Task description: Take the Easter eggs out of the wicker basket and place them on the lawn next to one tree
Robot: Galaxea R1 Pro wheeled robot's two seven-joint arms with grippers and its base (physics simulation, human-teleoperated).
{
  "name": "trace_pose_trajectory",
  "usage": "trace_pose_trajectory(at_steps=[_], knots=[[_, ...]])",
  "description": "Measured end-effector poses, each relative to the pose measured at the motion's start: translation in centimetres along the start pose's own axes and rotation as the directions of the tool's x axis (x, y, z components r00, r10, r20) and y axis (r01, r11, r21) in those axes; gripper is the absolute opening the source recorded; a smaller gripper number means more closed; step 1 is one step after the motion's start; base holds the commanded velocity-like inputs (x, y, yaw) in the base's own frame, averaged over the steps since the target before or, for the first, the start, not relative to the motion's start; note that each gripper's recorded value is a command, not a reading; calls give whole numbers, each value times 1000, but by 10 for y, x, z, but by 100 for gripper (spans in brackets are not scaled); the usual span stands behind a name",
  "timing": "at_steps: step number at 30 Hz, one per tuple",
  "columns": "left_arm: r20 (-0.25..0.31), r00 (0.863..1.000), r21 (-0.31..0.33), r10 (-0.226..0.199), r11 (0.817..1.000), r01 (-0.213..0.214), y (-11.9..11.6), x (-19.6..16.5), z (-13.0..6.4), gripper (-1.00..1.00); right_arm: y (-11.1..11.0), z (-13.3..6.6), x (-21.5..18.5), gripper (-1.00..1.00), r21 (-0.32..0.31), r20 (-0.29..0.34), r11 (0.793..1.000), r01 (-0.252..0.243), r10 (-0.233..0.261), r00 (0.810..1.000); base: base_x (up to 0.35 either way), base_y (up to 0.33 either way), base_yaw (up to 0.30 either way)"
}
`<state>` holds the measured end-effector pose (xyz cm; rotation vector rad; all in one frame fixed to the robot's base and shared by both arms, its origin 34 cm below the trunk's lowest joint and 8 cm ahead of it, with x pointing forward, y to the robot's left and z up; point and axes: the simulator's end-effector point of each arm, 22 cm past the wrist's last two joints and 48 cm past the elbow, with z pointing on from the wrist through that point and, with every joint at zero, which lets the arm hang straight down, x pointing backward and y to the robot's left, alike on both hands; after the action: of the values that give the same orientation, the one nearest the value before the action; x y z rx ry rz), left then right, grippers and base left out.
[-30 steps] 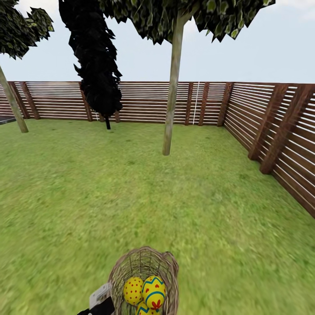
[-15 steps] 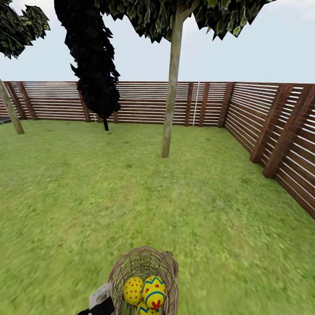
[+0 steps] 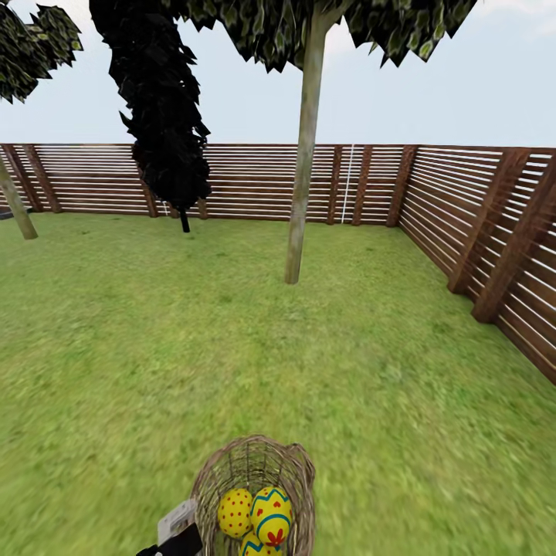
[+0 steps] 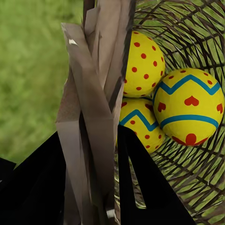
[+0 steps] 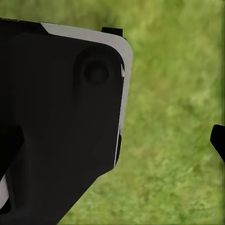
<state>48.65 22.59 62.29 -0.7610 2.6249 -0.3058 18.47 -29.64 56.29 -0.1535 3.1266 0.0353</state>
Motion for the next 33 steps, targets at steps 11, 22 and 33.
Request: trace_pose_trajectory(at_steps=[11, 22, 33], knots=[[-1, 1000, 1, 0, 1000, 0, 0, 1, 0, -100, 0, 0, 0, 100, 0, 0, 1000, 0, 0, 1000, 337, 0, 0], [0, 1000, 1, 0, 1000, 0, -1, 0, 0, -100, 0, 0, 0, 100, 0, 0, 1000, 0, 0, 1000, 337, 0, 0], [0, 1000, 0, 0, 1000, 0, 0, 0, 0, -100, 0, 0, 0, 100, 0, 0, 1000, 0, 0, 1000, 337, 0, 0]])
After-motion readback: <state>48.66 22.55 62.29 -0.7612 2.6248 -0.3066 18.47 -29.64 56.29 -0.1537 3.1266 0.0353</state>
